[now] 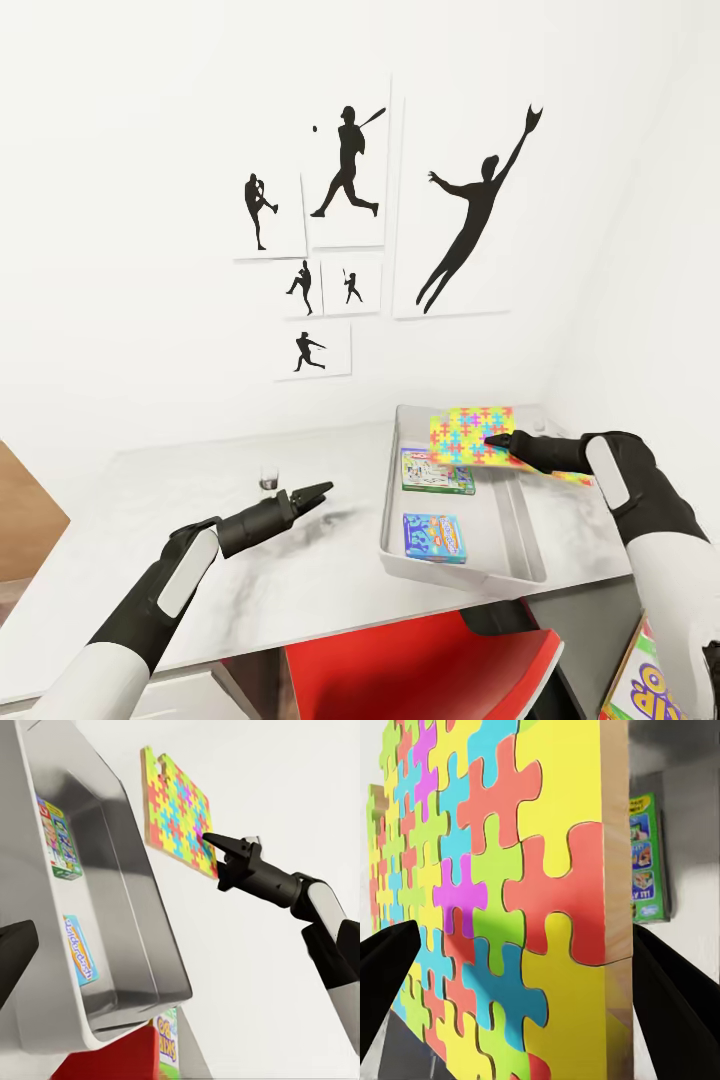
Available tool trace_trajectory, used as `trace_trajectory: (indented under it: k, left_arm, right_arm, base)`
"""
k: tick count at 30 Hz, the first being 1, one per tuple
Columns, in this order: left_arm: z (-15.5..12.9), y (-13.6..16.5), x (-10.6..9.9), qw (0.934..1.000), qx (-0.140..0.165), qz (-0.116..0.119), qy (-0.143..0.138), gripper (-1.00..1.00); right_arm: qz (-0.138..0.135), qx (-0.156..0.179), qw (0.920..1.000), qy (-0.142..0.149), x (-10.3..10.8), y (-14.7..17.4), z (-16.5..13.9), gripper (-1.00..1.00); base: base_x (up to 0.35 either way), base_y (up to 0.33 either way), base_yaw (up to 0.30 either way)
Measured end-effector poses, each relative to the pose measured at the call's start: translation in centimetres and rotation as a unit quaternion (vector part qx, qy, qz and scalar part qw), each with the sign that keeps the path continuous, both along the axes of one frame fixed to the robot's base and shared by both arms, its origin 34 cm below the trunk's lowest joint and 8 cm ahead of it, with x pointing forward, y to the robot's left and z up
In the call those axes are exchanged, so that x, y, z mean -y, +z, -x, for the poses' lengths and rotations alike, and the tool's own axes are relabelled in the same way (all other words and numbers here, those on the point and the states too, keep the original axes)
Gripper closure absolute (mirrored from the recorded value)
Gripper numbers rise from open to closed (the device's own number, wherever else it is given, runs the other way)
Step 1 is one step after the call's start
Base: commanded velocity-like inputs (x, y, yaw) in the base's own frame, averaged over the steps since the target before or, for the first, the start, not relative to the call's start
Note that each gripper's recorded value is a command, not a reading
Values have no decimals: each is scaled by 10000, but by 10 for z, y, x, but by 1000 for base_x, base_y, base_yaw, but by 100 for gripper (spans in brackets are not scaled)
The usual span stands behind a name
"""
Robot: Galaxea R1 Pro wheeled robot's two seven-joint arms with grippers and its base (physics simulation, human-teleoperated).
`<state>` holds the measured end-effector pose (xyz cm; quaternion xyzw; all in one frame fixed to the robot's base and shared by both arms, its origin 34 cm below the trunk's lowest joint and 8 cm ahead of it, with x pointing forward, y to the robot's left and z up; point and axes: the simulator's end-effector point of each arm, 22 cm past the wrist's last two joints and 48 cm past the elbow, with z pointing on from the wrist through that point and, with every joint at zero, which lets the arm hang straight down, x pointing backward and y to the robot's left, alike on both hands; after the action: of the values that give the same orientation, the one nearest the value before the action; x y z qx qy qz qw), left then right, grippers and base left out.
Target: Put all the toys in the child's room - the three board games (two on the bed and one on the table), the two jigsaw puzzles on the table, and the tennis ball on the table - inside the toy box on the table in the child's room.
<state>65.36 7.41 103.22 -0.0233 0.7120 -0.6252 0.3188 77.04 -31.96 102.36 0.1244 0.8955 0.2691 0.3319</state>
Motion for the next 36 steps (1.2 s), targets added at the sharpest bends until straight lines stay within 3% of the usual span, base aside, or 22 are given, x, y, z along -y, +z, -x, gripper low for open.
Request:
trace_trajectory:
  k: [7,24,36]
  left_arm:
    - [3,0,3,9999,-101,33,-92,-100]
    - [3,0,4,9998,-115,53,-134,-100]
    - [2,-5,5,9997,-175,112,-132,-100]
  right_arm:
    - [-70,-31,9999,76,-22,-4,-2,100]
    - [84,-280,9996,19,-48,-25,-3,100]
    - [92,-318,9995,21,-52,-30,-9,100]
  base:
    - [0,0,0]
    - [0,0,0]
    - [0,0,0]
